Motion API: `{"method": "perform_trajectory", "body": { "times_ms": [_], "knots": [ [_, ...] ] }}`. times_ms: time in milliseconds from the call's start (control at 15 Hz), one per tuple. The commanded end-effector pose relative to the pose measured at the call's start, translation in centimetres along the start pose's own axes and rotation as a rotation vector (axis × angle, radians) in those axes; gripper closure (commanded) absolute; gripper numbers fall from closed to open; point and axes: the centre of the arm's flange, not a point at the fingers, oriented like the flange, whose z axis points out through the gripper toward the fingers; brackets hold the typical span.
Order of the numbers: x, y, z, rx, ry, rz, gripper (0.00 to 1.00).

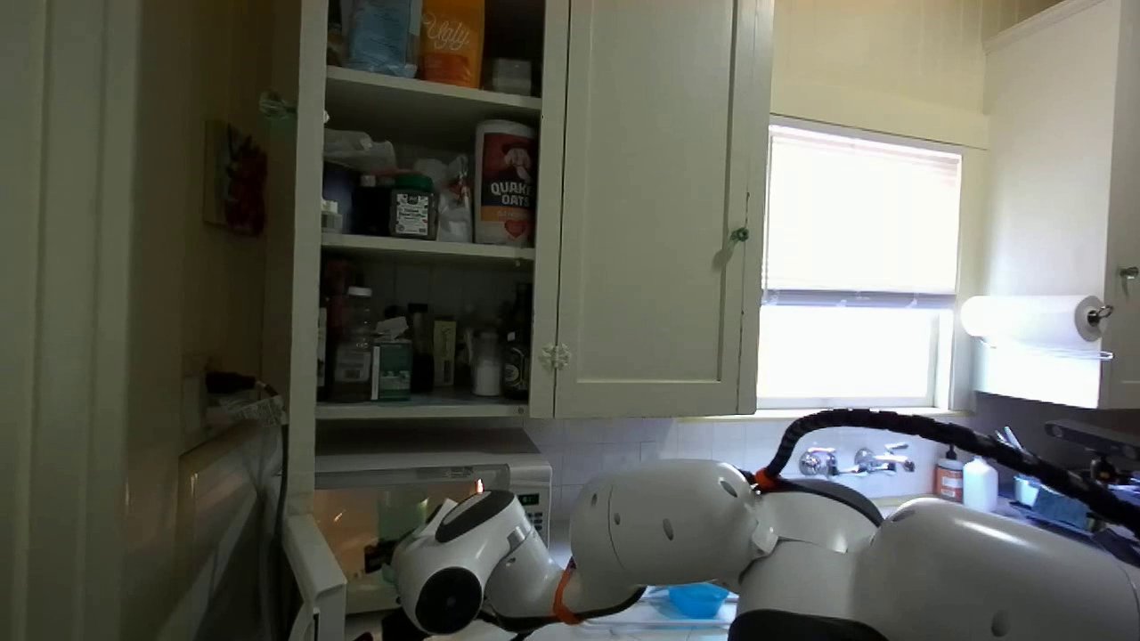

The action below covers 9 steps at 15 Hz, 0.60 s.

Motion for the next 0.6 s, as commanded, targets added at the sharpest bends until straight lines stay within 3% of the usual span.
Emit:
{"method": "perform_trajectory", "body": {
  "times_ms": [0,533],
  "knots": [
    [-3.4,0.8,-6.5,0.002,0.047,0.008,0.46],
    [-4.3,1.7,-9.8,-0.138,0.238,0.065,0.46]
  ]
}}
